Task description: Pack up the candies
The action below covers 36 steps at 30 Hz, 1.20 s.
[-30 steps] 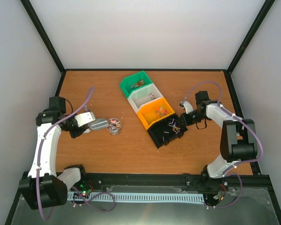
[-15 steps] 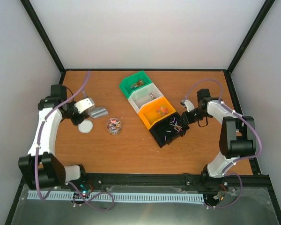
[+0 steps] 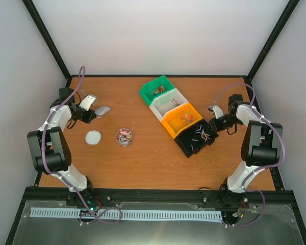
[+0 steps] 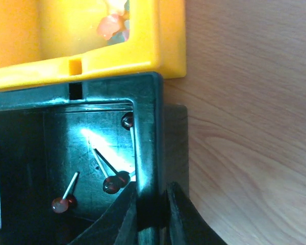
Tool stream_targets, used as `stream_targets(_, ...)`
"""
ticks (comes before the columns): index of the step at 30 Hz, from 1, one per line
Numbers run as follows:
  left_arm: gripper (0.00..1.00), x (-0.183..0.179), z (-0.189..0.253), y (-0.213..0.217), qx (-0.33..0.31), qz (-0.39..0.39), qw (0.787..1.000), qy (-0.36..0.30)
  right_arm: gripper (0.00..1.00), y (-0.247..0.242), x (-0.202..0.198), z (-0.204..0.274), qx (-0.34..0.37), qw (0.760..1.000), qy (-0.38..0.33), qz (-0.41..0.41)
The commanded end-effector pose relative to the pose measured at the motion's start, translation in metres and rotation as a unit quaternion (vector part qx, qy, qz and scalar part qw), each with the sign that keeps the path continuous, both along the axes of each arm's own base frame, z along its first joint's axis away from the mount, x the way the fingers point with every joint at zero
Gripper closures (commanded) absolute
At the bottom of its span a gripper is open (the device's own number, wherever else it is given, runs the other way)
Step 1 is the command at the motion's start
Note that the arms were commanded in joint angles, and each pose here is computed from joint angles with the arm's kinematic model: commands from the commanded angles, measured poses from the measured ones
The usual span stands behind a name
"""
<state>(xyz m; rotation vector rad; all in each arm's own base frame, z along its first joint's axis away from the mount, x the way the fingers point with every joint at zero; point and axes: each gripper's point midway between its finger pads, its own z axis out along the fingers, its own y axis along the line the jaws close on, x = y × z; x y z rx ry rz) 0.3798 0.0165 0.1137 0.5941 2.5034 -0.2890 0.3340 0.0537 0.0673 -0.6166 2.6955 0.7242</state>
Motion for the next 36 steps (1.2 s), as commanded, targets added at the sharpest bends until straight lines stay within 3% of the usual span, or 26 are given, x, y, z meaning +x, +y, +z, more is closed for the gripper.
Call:
stream_targets(1, 0.98, 0.033, -0.002, 0.01, -0.013, 0.043, 0.998, -0.036, 0.84, -0.029, 0.01, 0.004, -0.038, 0.999, -0.009, -0.003)
stream_targets(4, 0.97, 0.035, -0.018, 0.012, -0.013, 0.049, 0.998, -0.025, 0.73, -0.042, 0.015, 0.012, -0.054, 0.998, -0.02, -0.003)
stream_targets(11, 0.87, 0.025, -0.034, 0.008, -0.012, 0.028, 1.0, -0.005, 0.37, -0.043, 0.019, 0.048, -0.058, 0.997, -0.059, 0.008)
stream_targets(18, 0.78, 0.012, -0.031, 0.001, -0.017, 0.009, 1.0, 0.007, 0.09, -0.028, 0.024, 0.1, -0.011, 0.995, -0.099, 0.006)
stream_targets(26, 0.61, -0.013, 0.002, -0.026, -0.064, -0.056, 0.996, 0.004, 0.03, 0.0, 0.024, 0.158, 0.078, 0.986, -0.15, 0.007)
stream_targets(36, 0.52, -0.057, -0.011, -0.084, -0.126, -0.153, 0.977, 0.073, 0.04, 0.063, 0.008, 0.162, 0.14, 0.978, -0.145, 0.054)
